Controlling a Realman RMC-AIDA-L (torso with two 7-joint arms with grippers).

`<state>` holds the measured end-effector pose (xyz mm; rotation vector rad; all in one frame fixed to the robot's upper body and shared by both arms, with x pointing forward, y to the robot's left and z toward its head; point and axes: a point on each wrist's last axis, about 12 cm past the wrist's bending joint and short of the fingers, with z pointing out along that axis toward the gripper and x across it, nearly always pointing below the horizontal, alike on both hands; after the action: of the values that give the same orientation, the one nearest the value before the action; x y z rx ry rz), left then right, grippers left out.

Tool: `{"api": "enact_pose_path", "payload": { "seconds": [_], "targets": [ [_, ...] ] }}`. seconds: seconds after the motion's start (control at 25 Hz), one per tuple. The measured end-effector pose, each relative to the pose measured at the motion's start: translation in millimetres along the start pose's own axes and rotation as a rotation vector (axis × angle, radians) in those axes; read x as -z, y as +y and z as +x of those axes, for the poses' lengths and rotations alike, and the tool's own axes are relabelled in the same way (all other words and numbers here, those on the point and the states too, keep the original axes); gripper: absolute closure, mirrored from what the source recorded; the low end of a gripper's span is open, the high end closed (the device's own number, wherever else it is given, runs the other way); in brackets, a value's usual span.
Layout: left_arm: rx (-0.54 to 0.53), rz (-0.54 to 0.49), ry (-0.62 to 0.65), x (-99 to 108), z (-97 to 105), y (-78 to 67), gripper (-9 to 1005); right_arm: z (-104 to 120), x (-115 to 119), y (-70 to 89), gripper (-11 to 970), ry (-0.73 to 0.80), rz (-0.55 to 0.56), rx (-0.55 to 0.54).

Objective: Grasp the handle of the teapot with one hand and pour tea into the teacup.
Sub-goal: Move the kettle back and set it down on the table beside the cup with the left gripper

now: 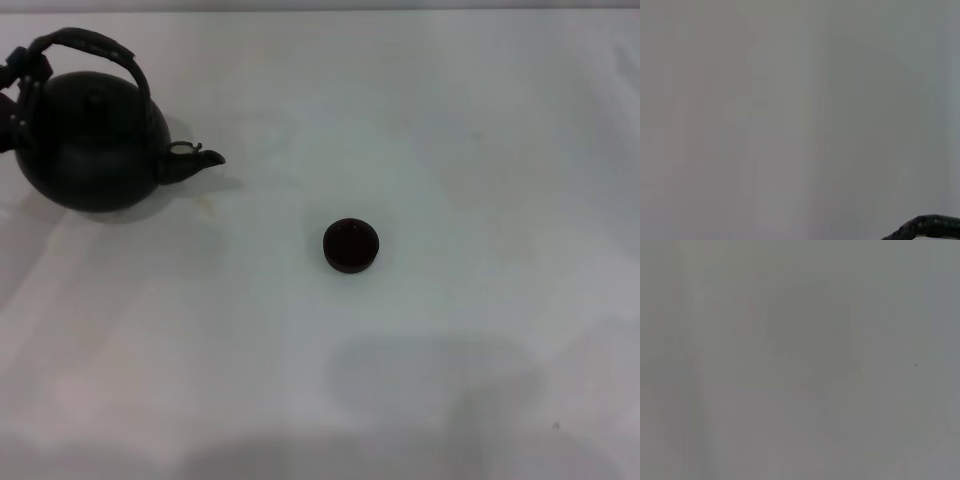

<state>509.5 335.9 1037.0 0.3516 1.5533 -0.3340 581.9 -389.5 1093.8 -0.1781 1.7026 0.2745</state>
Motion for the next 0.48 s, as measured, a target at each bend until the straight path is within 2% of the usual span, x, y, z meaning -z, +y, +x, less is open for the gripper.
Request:
{"api": "enact_pose_path", "payload": {
  "seconds": [0.48],
  "targets": [
    [0.033,0.025,0.037,-15.1,11.2,-18.0,833,3.1,2.9,-0.8,130,0.009,0.004,0.010]
  ]
}}
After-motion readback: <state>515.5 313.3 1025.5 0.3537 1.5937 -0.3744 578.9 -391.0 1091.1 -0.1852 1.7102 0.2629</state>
